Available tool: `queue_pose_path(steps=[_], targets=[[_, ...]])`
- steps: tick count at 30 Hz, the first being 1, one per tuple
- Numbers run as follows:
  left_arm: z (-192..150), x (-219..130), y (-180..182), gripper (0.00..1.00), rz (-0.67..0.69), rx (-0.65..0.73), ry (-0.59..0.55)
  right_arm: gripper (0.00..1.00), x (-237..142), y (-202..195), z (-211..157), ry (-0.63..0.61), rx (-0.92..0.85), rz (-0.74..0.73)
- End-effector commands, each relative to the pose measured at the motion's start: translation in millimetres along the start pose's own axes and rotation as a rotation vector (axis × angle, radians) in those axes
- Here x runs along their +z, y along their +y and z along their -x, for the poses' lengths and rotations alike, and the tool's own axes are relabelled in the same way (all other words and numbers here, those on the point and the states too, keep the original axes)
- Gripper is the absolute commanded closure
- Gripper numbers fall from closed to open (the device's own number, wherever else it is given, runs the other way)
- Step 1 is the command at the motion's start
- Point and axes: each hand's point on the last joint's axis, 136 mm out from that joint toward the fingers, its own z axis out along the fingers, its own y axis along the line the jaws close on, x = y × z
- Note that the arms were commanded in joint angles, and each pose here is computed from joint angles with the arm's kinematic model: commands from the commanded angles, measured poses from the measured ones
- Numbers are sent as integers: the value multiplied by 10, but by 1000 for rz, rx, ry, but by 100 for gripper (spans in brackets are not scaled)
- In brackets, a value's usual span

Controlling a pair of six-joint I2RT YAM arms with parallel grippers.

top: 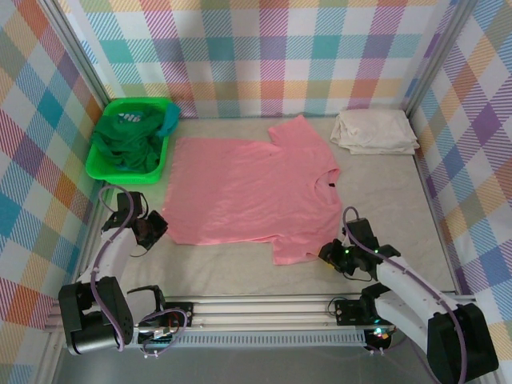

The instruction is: Fold and stack the t-shirts

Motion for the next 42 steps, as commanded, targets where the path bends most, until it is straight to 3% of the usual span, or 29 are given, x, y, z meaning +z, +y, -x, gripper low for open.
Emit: queue_pose_path(steps=[1, 8, 16, 23, 32, 42], targets=[[-4, 29, 24, 100, -9, -6, 4, 71, 16, 444, 281, -103, -92, 165], [-8, 44, 17, 100, -12, 0, 9, 79, 39, 634, 446, -120, -120, 181], [-28, 46, 9, 100, -18, 3, 19, 79, -54, 879, 579, -134, -144, 206], [-14, 12, 16, 100, -16, 7, 3, 78, -168, 823, 646, -165, -130, 125], [3, 27, -9, 100, -21, 20, 8, 79, 151, 853, 717, -99, -160, 115], [10, 35, -12, 100, -29, 15, -4, 79, 489, 809, 930, -52, -182, -4]])
